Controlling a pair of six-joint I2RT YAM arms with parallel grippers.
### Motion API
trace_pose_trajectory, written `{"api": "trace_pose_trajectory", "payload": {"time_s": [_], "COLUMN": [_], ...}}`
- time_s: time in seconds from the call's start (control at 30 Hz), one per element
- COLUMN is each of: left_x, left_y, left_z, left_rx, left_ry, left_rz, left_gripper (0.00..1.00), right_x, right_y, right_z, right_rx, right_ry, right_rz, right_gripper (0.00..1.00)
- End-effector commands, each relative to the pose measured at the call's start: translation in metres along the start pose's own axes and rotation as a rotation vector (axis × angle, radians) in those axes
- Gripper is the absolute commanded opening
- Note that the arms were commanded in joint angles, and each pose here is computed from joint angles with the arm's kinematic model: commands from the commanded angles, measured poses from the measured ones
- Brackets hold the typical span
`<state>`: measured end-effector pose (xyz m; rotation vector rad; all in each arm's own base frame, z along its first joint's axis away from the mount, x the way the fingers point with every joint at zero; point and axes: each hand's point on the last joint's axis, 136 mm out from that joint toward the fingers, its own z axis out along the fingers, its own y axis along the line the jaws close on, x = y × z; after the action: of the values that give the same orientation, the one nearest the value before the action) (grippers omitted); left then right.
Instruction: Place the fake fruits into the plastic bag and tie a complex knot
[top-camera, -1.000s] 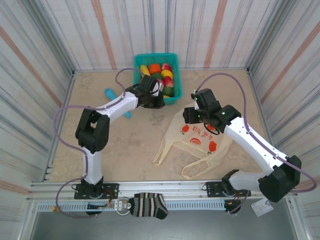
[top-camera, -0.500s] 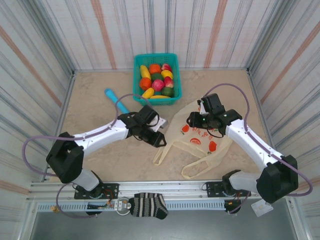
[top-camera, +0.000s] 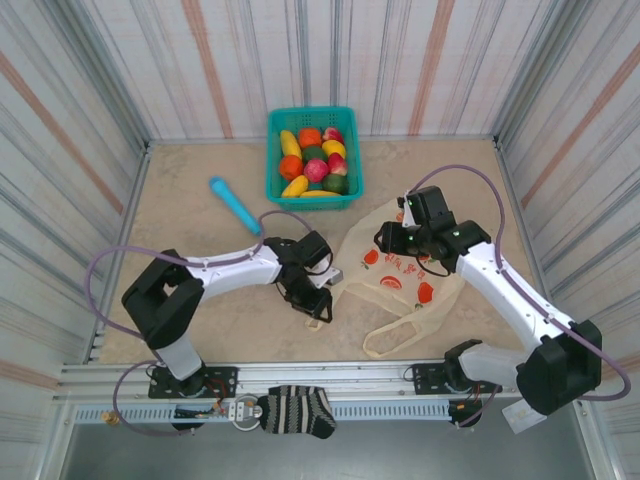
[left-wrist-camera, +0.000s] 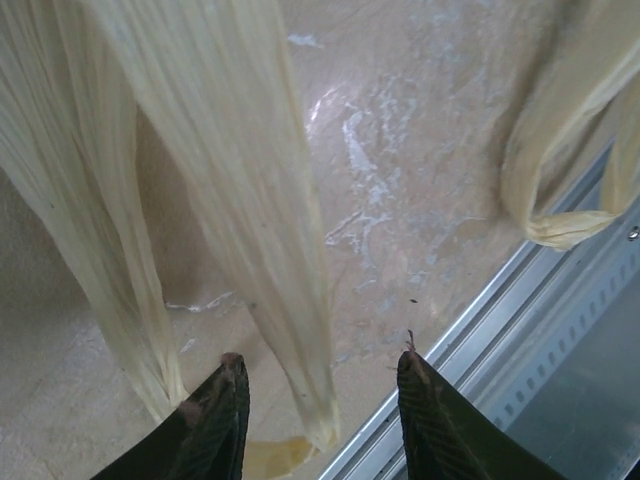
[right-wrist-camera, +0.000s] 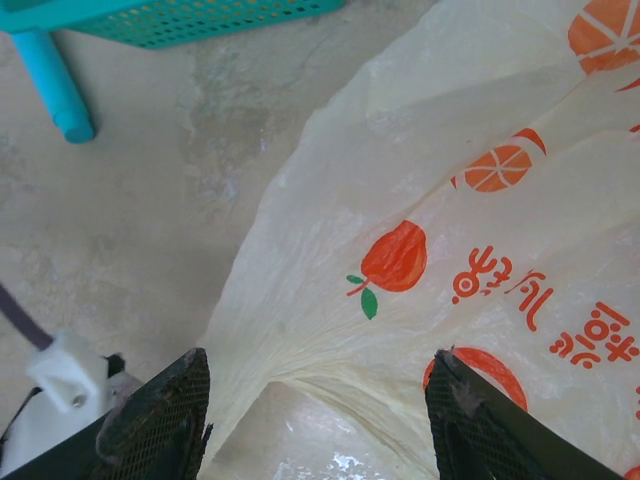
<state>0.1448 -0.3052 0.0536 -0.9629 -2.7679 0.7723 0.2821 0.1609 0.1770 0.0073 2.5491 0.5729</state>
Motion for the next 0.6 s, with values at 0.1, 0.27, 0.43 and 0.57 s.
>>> {"api": "trace_pose_trajectory", "payload": {"time_s": [0.1,0.27,0.43,0.57], "left_x": [-0.021,-0.047,-0.08,-0.097], "left_y": [-0.017,-0.032,-0.03,-0.039], "left_z": [-0.002,-0.018,-0.087,-0.146], "left_rx": [0.067,0.144,0.322,0.429], "left_ry": [-0.032,-0.124,-0.342,-0.472], "left_rz": [0.025,0.063,-0.036,-0.044], "left_gripper": [0.25,0.0,0.0,0.0], "right_x": [0.006,-0.001,-0.025,-0.028], "right_y": [0.006,0.015,0.025,0.053], "right_z": [-0.003,-0.015,-0.047,-0.061], "right_rx": [-0.013,-0.026,-0.041,-0.141], "right_ry": [0.014,-0.032,-0.222,-0.356], "right_rz": [-0.012,-0.079,-0.219,-0.519], "right_gripper": [0.52,0.57,0.59,0.61]}}
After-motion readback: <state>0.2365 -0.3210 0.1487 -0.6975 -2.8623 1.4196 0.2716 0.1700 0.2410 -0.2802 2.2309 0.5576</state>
